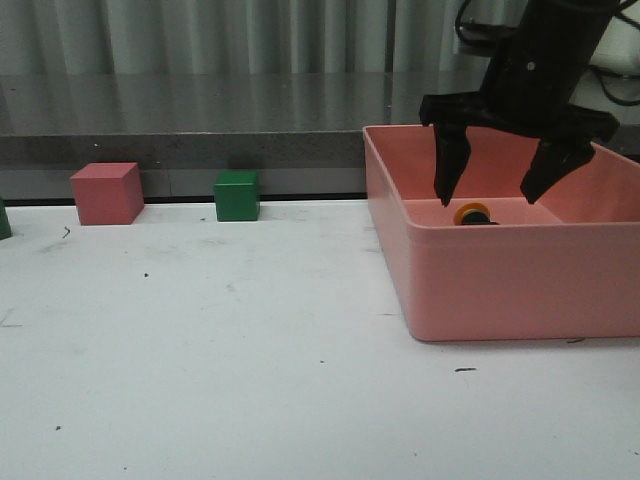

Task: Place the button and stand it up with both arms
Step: 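Lower the open right gripper into the pink bin around the button, then close the right gripper on the button and lift it out of the bin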

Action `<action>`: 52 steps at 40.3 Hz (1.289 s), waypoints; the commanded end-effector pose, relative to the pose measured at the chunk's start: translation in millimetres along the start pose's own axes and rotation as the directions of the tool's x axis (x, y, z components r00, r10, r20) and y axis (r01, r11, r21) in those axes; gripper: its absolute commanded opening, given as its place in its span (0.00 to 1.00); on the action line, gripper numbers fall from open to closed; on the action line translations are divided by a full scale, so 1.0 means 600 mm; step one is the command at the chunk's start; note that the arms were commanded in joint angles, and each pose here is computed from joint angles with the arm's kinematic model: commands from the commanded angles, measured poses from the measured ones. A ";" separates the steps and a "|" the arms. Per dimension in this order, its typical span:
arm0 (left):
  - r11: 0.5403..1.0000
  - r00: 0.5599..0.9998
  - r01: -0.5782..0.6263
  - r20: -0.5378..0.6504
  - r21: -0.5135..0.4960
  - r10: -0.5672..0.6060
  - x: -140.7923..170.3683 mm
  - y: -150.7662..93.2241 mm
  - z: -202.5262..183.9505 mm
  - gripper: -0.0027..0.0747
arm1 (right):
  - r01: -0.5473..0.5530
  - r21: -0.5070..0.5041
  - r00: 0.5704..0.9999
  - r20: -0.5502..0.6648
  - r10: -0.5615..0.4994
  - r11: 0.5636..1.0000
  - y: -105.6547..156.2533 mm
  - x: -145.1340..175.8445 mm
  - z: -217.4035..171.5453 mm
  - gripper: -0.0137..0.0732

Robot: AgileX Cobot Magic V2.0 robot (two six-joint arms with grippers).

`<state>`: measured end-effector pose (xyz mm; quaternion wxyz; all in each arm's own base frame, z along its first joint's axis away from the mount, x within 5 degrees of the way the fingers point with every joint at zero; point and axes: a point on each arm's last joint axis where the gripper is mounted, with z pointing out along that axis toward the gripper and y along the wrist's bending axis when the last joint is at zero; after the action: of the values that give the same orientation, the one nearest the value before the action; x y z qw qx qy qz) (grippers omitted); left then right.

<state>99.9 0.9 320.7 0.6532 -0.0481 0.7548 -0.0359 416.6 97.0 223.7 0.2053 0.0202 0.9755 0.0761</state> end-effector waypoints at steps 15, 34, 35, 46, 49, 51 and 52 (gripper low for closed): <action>1.000 0.995 0.010 0.100 0.014 -0.011 -0.031 -0.004 -0.003 0.89 | -0.031 0.023 1.000 0.005 0.031 0.999 -0.015 -0.062 0.027 0.88; 1.000 0.995 0.010 0.097 0.014 -0.011 -0.031 -0.004 -0.003 0.89 | -0.037 0.022 0.999 -0.023 0.038 0.999 -0.014 -0.059 0.027 0.43; 1.000 0.995 0.010 0.097 0.014 -0.011 -0.031 -0.004 -0.003 0.89 | -0.037 0.021 0.999 -0.022 0.037 0.999 -0.014 -0.060 0.022 0.43; 1.000 0.995 0.010 0.097 0.014 -0.011 -0.031 -0.004 -0.003 0.89 | -0.011 -0.030 0.991 0.134 0.015 0.999 0.010 -0.073 -0.121 0.43; 1.000 0.995 0.010 0.097 0.014 -0.011 -0.031 -0.004 -0.003 0.89 | 0.022 -0.061 0.980 0.198 -0.010 0.998 0.034 -0.066 -0.181 0.43; 1.000 0.995 0.010 0.097 0.014 -0.011 -0.031 -0.004 -0.003 0.89 | 0.050 -0.082 0.972 0.235 -0.029 0.995 0.051 -0.058 -0.216 0.43; 1.000 0.995 0.010 0.097 0.014 -0.011 -0.031 -0.004 -0.003 0.89 | 0.070 -0.095 0.968 0.248 -0.045 0.993 0.065 -0.052 -0.229 0.43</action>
<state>99.8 0.9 320.3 0.6518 -0.0482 0.7560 -0.0358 418.9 100.2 302.5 0.2500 0.0156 0.9643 0.0861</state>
